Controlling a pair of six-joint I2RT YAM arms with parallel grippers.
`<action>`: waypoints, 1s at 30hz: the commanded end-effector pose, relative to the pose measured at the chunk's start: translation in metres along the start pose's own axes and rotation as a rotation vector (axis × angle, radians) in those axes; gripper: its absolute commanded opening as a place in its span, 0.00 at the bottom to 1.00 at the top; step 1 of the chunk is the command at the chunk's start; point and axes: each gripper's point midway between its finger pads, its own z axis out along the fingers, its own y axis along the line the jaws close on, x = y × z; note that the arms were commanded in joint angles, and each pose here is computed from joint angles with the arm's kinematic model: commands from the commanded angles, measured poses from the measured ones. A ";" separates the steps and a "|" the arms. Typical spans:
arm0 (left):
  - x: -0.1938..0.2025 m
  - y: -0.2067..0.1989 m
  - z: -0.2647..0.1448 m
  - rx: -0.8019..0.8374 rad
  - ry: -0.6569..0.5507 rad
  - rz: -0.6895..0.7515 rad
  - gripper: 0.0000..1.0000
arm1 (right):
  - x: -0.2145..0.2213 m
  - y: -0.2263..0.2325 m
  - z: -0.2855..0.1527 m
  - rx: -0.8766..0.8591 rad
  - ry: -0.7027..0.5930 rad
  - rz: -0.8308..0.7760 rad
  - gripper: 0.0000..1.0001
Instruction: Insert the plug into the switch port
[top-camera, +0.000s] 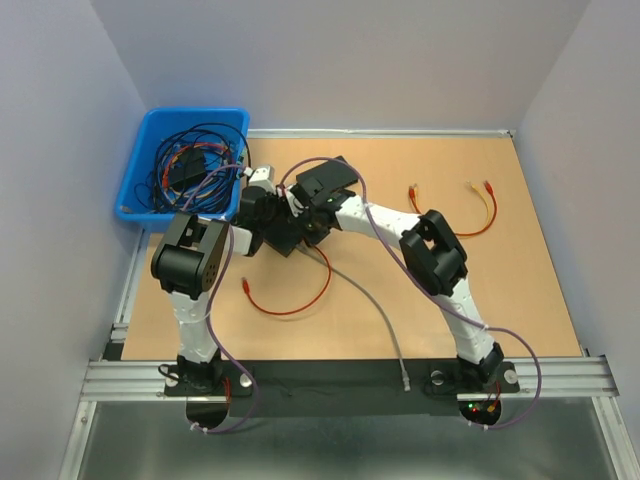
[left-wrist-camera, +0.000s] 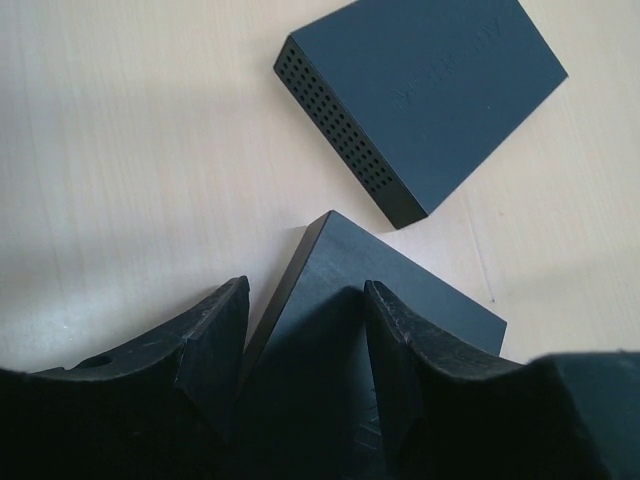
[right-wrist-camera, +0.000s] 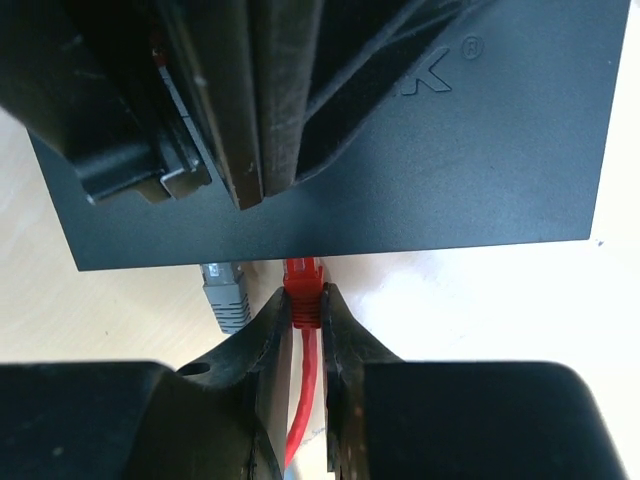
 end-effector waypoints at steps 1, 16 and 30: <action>0.141 -0.075 -0.048 0.203 0.512 -0.166 0.58 | -0.244 0.014 -0.097 -0.046 -0.895 0.008 0.01; 0.144 -0.064 -0.056 0.134 0.512 -0.211 0.58 | -0.235 0.016 -0.098 -0.058 -0.899 0.014 0.01; 0.124 -0.050 -0.043 0.078 0.476 -0.189 0.58 | -0.118 -0.008 -0.124 0.068 -0.802 0.103 0.36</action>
